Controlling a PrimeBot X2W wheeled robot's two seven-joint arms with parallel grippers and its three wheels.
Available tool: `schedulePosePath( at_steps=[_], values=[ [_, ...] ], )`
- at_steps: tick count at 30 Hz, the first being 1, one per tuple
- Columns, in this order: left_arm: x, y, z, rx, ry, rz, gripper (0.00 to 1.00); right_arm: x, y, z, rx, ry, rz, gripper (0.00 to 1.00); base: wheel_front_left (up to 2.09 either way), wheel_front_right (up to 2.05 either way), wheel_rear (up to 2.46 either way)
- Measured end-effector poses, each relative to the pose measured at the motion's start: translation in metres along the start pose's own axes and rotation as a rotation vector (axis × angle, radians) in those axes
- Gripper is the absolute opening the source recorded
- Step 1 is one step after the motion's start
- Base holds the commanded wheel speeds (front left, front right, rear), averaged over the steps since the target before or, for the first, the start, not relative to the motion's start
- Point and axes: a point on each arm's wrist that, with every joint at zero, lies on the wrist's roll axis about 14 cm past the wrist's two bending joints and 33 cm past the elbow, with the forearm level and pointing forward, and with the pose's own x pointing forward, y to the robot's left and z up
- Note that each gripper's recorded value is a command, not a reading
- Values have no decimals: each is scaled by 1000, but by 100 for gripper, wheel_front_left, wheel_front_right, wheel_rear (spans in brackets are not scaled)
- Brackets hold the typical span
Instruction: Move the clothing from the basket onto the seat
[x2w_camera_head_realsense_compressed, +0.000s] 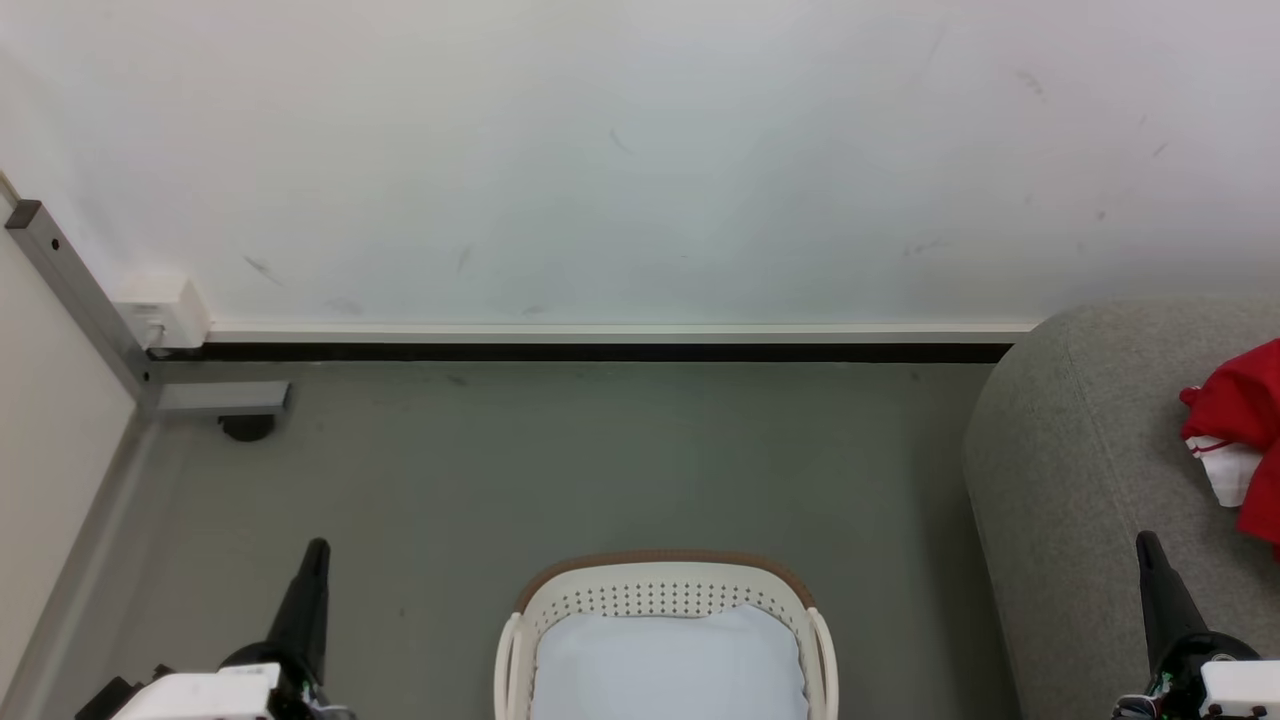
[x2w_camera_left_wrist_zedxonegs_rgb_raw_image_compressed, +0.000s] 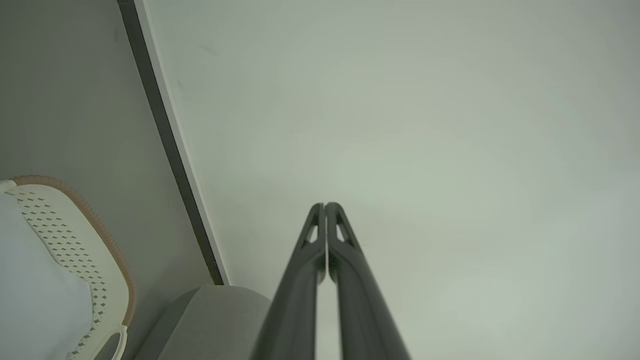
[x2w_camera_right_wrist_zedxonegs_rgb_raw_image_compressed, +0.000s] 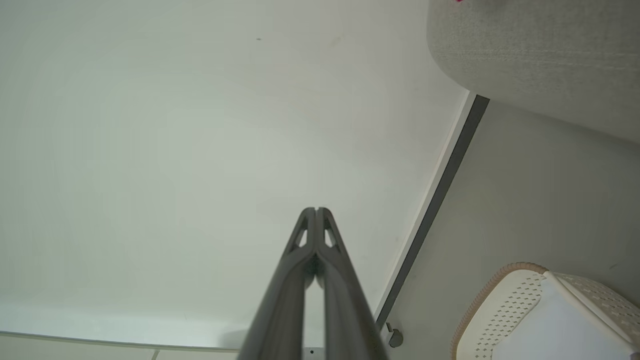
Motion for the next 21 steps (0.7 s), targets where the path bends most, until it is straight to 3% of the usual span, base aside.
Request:
schedulePosePath(
  at_steps=[21],
  values=[
    [0, -2, 2, -37, -3, -7, 0, 1, 1, -1, 47, 5, 5, 0, 0, 0, 0]
  ],
)
